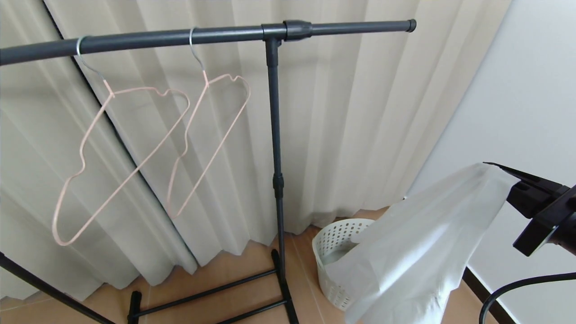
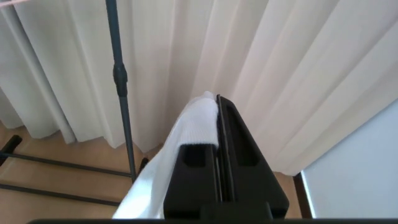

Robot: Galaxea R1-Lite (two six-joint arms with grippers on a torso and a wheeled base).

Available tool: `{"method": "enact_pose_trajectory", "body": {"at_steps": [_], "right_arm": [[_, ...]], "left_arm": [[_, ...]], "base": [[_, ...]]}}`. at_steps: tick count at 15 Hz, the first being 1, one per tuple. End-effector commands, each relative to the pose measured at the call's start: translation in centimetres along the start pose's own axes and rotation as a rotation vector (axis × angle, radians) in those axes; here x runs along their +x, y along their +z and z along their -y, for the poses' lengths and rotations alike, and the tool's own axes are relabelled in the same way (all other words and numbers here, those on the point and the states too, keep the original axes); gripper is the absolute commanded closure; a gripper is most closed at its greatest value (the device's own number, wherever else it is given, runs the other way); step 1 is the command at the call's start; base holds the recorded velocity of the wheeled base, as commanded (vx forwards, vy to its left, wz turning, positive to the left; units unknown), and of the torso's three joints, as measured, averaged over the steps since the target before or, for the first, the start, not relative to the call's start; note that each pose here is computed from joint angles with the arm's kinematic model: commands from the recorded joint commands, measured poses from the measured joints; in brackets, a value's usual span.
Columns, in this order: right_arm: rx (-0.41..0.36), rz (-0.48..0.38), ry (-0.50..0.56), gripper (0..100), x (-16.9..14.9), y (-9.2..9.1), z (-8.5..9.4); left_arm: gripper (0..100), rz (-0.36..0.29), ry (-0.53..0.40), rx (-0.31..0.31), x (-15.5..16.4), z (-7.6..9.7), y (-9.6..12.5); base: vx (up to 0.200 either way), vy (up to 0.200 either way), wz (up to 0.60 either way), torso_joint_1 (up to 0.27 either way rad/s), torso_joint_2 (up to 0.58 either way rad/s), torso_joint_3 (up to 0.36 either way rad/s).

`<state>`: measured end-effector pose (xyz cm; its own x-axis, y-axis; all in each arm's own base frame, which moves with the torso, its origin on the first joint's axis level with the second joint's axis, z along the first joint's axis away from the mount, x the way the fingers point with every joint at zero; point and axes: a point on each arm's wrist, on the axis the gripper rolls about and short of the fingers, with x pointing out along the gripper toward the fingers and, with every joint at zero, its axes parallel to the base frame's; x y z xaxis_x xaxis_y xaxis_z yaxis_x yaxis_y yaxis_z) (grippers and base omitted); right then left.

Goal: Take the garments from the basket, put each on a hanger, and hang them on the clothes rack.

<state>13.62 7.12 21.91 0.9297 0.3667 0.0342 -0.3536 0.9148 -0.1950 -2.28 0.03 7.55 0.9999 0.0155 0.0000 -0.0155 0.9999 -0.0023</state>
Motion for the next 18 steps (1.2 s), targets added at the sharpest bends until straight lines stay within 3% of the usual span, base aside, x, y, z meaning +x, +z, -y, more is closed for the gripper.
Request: {"method": "enact_pose_trajectory", "body": {"at_steps": [1, 7, 18], "right_arm": [[-0.001, -0.005, 0.001, 100, 0.12, -0.08, -0.03], [-0.001, -0.007, 0.001, 100, 0.11, -0.12, -0.04], [-0.001, -0.008, 0.002, 100, 0.06, -0.18, -0.05]], "left_arm": [[0, 0.000, 0.000, -0.001, 0.00, 0.00, 0.00], [0, 0.000, 0.001, -0.002, 0.00, 0.00, 0.00], [0, 0.000, 0.001, -0.001, 0.00, 0.00, 0.00]], "base": [[0.000, 0.000, 0.00, 0.212, -0.55, -0.163], [0.000, 0.000, 0.00, 0.232, -0.56, -0.211], [0.000, 0.000, 0.00, 0.162, -0.37, -0.210]]}}
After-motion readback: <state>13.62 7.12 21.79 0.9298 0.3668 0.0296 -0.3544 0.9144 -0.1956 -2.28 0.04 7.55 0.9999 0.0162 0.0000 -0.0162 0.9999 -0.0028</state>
